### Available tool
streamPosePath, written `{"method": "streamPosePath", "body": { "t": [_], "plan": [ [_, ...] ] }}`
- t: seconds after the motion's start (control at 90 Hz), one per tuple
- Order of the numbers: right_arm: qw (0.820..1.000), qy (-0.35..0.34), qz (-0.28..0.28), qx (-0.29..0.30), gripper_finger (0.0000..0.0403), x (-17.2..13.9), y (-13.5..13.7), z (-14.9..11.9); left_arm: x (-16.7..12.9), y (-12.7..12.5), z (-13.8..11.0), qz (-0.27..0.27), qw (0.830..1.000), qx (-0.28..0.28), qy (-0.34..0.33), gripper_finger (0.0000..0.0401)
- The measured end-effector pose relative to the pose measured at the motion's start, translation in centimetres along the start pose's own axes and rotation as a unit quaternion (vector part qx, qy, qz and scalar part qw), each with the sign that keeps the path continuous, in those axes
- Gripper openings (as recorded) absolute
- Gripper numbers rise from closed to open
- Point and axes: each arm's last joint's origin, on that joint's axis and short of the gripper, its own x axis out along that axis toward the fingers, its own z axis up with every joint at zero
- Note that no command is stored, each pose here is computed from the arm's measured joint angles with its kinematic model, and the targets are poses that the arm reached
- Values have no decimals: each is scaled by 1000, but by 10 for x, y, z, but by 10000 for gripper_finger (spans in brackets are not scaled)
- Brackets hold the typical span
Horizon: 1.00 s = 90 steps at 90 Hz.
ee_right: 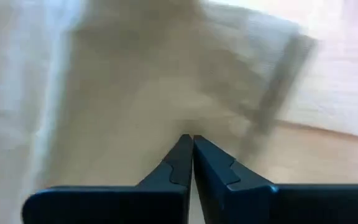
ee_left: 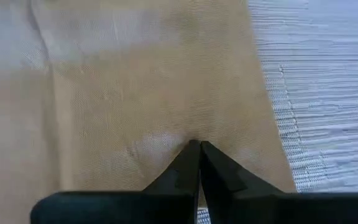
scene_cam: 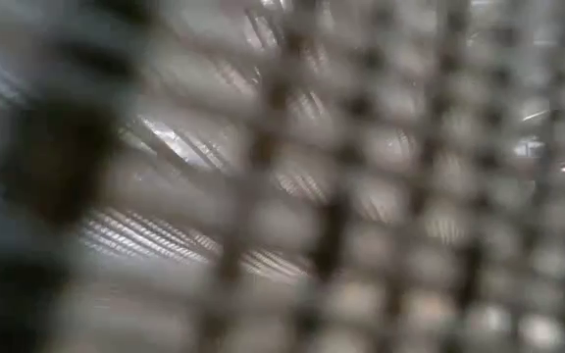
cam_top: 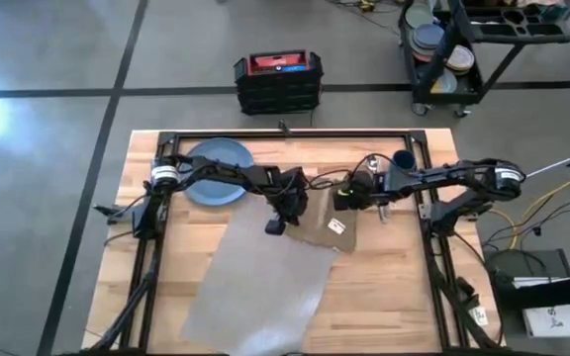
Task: Set table place
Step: Fold the brown table napkin
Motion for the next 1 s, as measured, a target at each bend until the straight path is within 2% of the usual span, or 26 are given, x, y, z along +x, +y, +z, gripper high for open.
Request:
{"method": "streamPosePath", "body": {
  "t": [0.156, 0.4, 0.656, 0.822, 1.0],
  "plan": [
    [1000, -7, 25, -3, 0, -9, 7, -3, -25, 18, 18, 59, 997, 48, -20, 0],
    [999, 7, 32, -1, 0, -10, 14, -19, -47, 48, 13, 95, 992, 74, -35, 0],
    [999, 18, 41, 7, 0, -14, 21, -40, -42, 75, -9, 101, 992, 63, -42, 0],
    [999, 29, 44, 15, 0, -15, 24, -53, -38, 82, -6, 100, 991, 67, -52, 0],
    [998, 39, 48, 17, 0, -17, 26, -64, -27, 88, -8, 86, 994, 53, -30, 0]
  ]
}}
